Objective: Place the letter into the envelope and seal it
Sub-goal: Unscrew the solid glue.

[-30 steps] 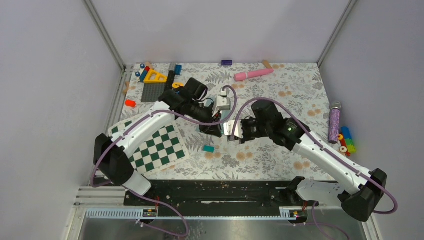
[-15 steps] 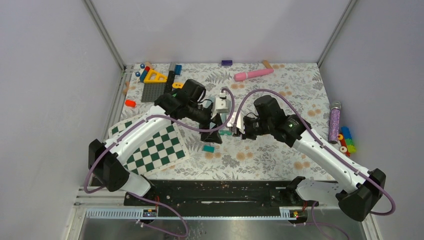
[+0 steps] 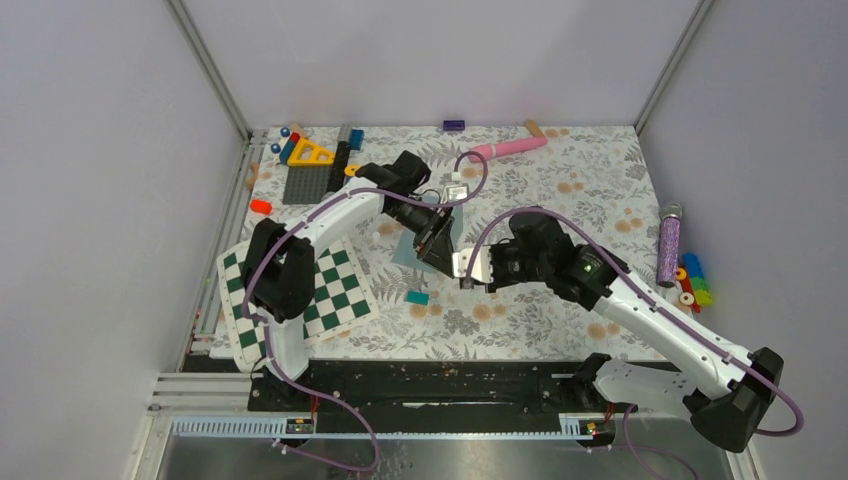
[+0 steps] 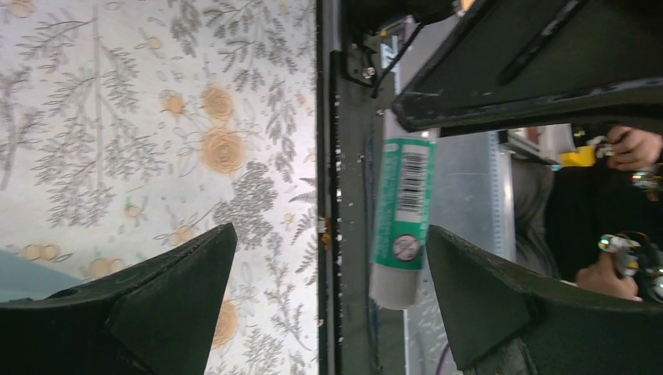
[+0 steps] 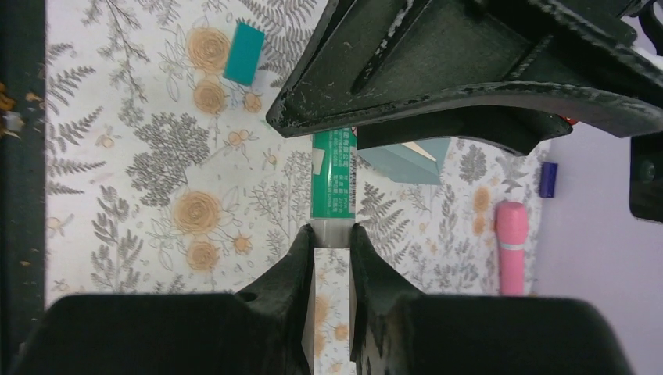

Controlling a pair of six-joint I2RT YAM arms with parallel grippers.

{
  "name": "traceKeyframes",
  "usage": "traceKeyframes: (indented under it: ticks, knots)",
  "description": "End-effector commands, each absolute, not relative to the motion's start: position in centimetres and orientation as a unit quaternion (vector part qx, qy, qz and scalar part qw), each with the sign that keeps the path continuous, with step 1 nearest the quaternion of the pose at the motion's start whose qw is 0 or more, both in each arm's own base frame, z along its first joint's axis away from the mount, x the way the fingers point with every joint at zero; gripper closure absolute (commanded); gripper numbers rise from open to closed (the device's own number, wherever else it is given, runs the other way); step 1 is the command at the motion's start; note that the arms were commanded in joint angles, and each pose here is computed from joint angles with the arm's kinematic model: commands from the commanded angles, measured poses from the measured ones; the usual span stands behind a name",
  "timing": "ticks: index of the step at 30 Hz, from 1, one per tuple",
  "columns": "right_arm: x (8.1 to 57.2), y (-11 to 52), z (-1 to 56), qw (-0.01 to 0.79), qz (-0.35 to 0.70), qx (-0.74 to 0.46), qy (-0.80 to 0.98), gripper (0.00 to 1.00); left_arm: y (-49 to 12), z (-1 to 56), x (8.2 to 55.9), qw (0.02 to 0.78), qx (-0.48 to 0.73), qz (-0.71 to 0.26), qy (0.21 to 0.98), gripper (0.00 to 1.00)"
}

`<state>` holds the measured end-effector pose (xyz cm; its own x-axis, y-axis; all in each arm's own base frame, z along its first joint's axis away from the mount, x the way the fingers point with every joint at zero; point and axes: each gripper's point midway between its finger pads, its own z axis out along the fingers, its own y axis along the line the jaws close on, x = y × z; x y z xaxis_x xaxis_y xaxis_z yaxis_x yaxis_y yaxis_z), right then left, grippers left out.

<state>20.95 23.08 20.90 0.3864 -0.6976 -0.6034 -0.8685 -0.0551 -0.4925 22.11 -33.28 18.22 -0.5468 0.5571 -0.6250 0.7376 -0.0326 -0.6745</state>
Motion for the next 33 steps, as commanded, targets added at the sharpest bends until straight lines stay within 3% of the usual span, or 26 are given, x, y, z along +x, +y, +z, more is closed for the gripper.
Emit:
traceKeyframes:
  ticks: [1, 4, 11, 13, 15, 21, 33]
  knots:
    - [22.4, 22.9, 20.8, 0.426, 0.031, -0.745, 0.513, 1.0, -34.1, 22.5, 21.2, 0.082, 0.46, -0.618, 0.633, 0.08]
    - [22.5, 23.3, 20.0, 0.422, 0.023, -0.752, 0.506, 1.0, -34.3, 23.1, 20.8, 0.068, 0.45, -0.645, 0.614, 0.17]
    - [22.9, 23.6, 19.6, 0.432, 0.007, -0.752, 0.499, 1.0, -34.4, 23.0, 20.6, 0.054, 0.439, -0.661, 0.606, 0.5]
    - [23.1, 23.6, 19.7, 0.435, 0.002, -0.749, 0.499, 1.0, -34.4, 22.8, 20.6, 0.053, 0.438, -0.66, 0.608, 0.48]
    - [23.1, 23.6, 19.9, 0.439, -0.001, -0.748, 0.498, 1.0, -34.4, 22.4, 20.7, 0.051, 0.438, -0.657, 0.612, 0.4]
    - [23.1, 23.6, 19.9, 0.441, -0.006, -0.75, 0.493, 1.0, -34.5, 21.5, 20.9, 0.051, 0.441, -0.641, 0.626, 0.28]
    - [23.0, 23.6, 19.9, 0.442, -0.01, -0.752, 0.489, 1.0, -34.7, 21.6, 20.5, 0.048, 0.445, -0.642, 0.622, 0.71]
